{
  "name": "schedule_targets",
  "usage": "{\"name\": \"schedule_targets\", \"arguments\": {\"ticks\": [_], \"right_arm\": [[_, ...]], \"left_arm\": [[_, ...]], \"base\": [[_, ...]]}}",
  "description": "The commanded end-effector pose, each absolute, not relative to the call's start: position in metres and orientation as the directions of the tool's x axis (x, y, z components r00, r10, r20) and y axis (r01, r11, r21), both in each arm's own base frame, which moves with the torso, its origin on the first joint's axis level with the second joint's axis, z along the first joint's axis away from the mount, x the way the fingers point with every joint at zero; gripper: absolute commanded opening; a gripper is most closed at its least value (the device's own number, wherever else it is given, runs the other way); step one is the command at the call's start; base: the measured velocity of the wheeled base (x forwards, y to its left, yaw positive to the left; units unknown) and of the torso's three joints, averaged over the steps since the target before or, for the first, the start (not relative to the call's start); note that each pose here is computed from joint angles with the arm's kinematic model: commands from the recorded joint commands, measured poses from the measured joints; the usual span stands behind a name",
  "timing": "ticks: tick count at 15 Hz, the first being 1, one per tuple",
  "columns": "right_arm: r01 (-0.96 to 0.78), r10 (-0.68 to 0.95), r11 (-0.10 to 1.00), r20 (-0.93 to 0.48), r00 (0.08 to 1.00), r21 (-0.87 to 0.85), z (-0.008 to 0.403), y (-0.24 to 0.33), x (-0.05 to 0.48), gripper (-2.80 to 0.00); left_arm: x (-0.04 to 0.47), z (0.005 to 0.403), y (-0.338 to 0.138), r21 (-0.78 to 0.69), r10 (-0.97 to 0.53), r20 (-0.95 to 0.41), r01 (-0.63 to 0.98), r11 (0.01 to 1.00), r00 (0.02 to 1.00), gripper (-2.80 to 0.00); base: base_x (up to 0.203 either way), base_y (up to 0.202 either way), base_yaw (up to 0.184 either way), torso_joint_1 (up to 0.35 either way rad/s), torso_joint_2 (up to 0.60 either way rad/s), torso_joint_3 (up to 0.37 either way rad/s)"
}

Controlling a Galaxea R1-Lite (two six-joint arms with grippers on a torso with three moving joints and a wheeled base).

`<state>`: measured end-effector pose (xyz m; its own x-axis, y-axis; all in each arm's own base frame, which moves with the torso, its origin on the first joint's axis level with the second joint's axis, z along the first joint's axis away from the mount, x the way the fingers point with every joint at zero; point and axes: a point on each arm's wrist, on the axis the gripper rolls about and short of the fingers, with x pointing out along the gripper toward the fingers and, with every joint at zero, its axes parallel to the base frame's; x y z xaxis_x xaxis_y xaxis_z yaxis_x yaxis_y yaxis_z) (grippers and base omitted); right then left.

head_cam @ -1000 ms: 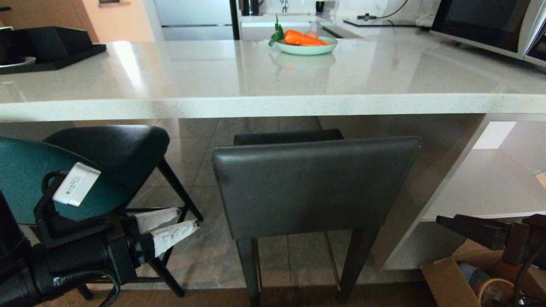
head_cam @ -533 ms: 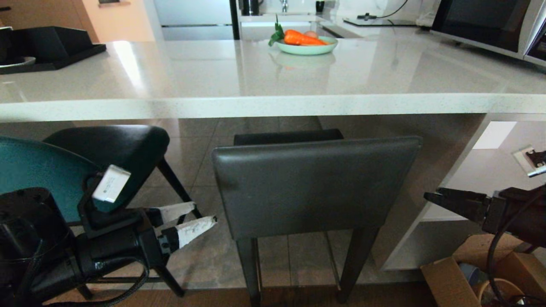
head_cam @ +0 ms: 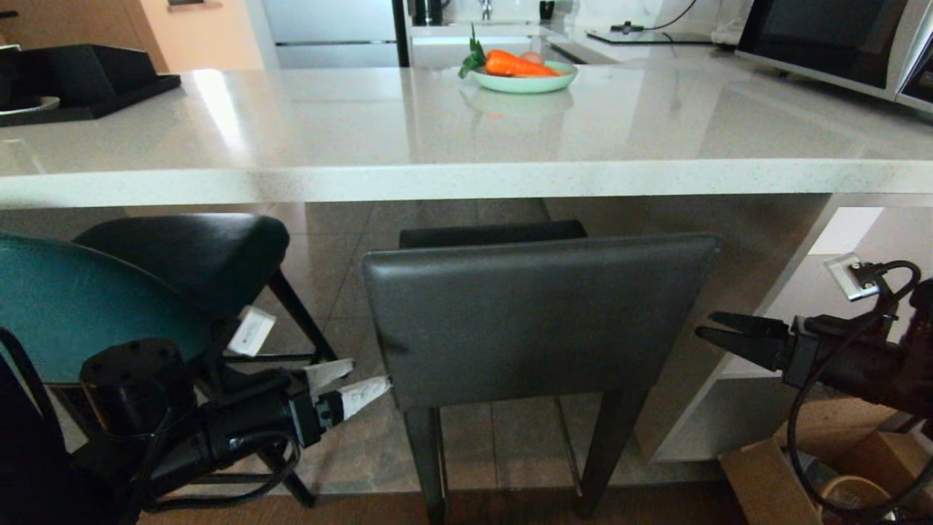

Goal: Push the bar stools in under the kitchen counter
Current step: Pull the gray chair out from under the dining table

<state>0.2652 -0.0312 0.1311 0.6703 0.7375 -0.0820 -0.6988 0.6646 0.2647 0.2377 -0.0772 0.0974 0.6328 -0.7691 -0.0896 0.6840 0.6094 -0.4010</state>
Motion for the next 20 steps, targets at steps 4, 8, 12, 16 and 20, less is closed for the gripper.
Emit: {"name": "schedule_targets", "arguments": {"ticks": [4, 8, 12, 16, 20], "right_arm": [[-0.745, 0.783, 0.611, -0.067, 0.618, 0.269, 0.128, -0.02, 0.288, 0.0], [-0.764, 0.797, 0.593, -0.053, 0.601, 0.255, 0.127, -0.015, 0.308, 0.0], [-0.774, 0.808, 0.579, -0.054, 0.587, 0.257, 0.124, -0.01, 0.314, 0.0], [-0.782, 0.818, 0.566, -0.057, 0.573, 0.261, 0.122, -0.006, 0.311, 0.0], [-0.788, 0.829, 0.551, -0.067, 0.556, 0.274, 0.118, 0.003, 0.307, 0.0]], "left_arm": [[0.252, 0.102, -0.086, -0.384, -0.782, -0.05, 0.711, 0.589, 0.621, 0.0], [0.274, 0.105, -0.079, -0.364, -0.753, -0.015, 0.698, 0.617, 0.658, 0.0], [0.272, 0.1, -0.083, -0.377, -0.77, -0.032, 0.706, 0.6, 0.638, 0.0], [0.278, 0.099, -0.094, -0.376, -0.793, -0.024, 0.729, 0.571, 0.609, 0.0], [0.283, 0.098, -0.1, -0.373, -0.805, -0.019, 0.743, 0.555, 0.592, 0.0]], "base": [[0.0, 0.0, 0.0, 0.0, 0.0, 0.0], [0.0, 0.0, 0.0, 0.0, 0.0, 0.0], [0.0, 0.0, 0.0, 0.0, 0.0, 0.0], [0.0, 0.0, 0.0, 0.0, 0.0, 0.0], [0.0, 0.0, 0.0, 0.0, 0.0, 0.0]]}}
